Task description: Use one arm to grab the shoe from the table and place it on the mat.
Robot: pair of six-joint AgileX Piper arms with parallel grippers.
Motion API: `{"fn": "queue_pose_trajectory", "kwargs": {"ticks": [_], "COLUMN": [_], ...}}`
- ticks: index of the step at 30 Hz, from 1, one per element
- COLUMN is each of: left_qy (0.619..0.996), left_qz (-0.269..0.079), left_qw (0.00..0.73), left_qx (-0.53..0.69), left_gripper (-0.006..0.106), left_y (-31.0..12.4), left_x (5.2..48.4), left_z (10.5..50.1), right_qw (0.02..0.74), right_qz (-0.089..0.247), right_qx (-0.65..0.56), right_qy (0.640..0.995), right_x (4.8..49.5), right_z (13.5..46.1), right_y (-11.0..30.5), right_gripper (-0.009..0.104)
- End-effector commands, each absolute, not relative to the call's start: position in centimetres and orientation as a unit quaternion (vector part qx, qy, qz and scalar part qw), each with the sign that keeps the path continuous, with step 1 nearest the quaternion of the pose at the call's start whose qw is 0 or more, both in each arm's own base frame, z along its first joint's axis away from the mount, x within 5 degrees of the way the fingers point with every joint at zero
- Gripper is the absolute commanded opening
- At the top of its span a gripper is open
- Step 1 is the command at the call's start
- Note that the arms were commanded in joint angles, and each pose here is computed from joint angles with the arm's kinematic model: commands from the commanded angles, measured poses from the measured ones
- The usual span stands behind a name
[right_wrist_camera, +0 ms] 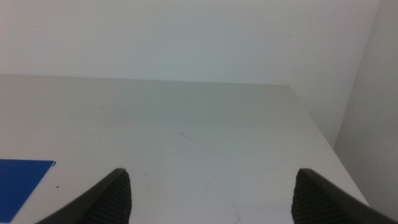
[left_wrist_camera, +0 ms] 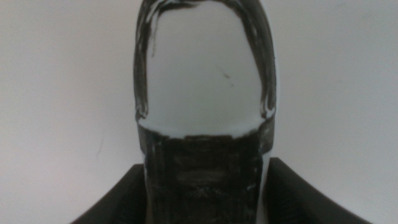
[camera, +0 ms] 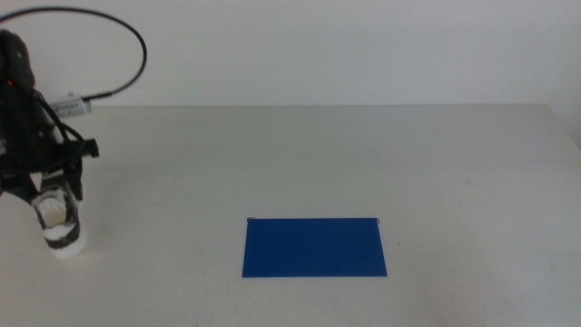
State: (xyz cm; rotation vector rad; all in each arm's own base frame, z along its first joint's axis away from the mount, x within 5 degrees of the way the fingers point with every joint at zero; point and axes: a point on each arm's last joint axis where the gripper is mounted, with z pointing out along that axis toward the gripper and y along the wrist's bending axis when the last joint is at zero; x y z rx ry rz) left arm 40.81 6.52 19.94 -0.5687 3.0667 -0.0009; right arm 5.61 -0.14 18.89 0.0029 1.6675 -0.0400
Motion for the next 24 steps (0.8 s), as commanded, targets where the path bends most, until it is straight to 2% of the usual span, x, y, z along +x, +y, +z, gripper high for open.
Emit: {"fn": "queue_pose_trajectory", "kwargs": {"ticks": [1, 10, 24], "left_qy": [0.98, 0.98, 0.987], "left_qz": [-0.002, 0.022, -0.026], "left_qw": [0.049, 0.079, 0.067], "left_qx": [-0.192, -0.182, -0.141], "left_gripper": [0.014, 0.014, 0.014], "left_y": [5.9, 1.9, -8.5], "left_x": [39.6, 37.4, 35.9], "left_z": [25.1, 29.2, 29.3], "right_qw": [0.711, 0.711, 0.711], "right_qz": [-0.029, -0.029, -0.029], "right_qx": [-0.003, -0.003, -0.003], "right_qy": [0.702, 0.702, 0.702], "right_x": [5.5, 5.5, 5.5], "right_z": [20.1, 20.1, 20.1], "right_y": [-0.2, -0.2, -0.2], "right_gripper": [0.066, 0.066, 0.066]}}
